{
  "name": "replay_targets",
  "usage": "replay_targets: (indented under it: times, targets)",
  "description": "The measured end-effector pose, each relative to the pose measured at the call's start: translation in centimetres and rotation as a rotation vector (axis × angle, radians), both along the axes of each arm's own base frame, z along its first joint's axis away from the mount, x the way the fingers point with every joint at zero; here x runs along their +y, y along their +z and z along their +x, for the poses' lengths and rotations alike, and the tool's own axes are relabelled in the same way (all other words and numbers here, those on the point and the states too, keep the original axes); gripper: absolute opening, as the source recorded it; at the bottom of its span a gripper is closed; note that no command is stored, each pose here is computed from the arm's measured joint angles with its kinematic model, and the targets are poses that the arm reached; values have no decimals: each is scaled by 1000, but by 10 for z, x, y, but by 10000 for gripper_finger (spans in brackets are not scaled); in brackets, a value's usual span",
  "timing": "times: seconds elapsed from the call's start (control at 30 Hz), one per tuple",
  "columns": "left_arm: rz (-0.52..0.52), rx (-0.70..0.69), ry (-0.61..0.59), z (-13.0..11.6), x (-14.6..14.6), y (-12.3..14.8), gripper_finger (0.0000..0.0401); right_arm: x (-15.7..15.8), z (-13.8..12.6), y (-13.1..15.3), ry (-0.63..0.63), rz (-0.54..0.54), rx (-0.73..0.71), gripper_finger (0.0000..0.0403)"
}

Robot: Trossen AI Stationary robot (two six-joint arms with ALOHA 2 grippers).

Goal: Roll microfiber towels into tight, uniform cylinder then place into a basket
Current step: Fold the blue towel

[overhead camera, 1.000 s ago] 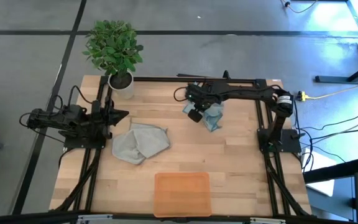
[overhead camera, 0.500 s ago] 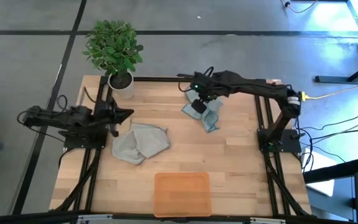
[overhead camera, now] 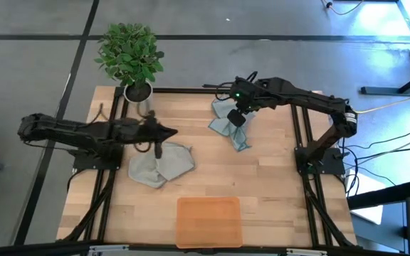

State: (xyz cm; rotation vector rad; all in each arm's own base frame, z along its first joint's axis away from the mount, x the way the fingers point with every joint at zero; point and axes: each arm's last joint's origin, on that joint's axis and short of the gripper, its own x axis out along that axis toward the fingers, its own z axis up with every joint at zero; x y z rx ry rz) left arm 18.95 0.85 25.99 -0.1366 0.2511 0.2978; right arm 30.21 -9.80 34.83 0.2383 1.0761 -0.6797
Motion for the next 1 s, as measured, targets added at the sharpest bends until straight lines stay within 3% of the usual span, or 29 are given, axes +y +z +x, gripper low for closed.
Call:
replay_targets:
  times: [0.2, 0.4, 0.63, 0.77, 1.0]
  targets:
    - [115, 180, -56, 47, 16, -5, 0, 3, -8, 8, 6, -4, -15, 0]
    - [45, 242, 19, 80, 33, -14, 8, 3, -11, 11, 4, -6, -26, 0]
    - [-74, 220, 47, 103, 47, -12, 59, 4, -10, 12, 7, -10, -35, 0]
    - [-98, 282, 31, 114, 51, -33, 82, 4, -10, 12, 7, -10, -36, 0]
    - [-73, 349, 29, 138, 61, -77, 86, 4, -10, 12, 7, -10, -38, 0]
